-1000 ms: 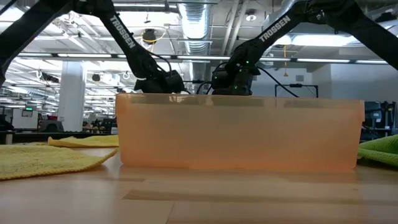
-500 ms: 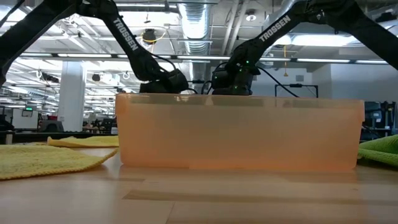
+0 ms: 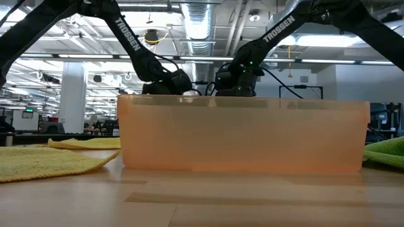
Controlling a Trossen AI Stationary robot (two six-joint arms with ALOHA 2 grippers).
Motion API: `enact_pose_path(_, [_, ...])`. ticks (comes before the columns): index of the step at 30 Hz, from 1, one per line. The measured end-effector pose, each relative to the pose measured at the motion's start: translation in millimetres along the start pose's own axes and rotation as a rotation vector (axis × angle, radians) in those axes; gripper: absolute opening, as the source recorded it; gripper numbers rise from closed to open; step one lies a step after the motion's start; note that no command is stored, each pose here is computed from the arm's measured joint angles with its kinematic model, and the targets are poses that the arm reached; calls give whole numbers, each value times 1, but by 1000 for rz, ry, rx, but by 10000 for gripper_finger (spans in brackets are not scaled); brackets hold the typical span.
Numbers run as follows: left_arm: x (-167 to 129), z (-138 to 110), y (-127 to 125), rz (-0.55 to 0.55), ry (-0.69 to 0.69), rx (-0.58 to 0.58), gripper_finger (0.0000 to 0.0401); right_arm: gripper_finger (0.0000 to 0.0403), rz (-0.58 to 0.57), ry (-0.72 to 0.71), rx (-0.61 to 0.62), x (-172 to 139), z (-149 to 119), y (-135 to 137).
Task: Fold microfiber towels
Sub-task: Put the blue towel into the bin
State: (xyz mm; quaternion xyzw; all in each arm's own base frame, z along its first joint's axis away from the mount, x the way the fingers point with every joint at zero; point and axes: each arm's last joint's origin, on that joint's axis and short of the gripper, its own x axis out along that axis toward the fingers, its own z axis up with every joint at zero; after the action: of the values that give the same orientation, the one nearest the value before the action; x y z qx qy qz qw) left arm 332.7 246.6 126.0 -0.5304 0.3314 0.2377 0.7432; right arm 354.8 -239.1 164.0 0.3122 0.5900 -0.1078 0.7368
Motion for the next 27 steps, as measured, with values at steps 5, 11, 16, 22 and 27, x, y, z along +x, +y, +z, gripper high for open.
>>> enact_pose_path(5, [-2,4,-10,-43,9,40,2,3,2,-17,-16,-10,-1,3])
enact_pose_path(11, [-6,10,-35,-118,16,103,1,2,1,-63,-25,-34,-5,12])
enact_pose_path(16, [-19,8,-60,-106,42,192,1,2,2,-76,-41,-49,-11,23])
enact_pose_path(22, [-57,-2,-85,-49,31,272,0,2,11,-95,-82,-65,-19,47])
enact_pose_path(27, [-87,-24,-104,-10,77,327,0,3,26,-115,-91,-84,-30,71])
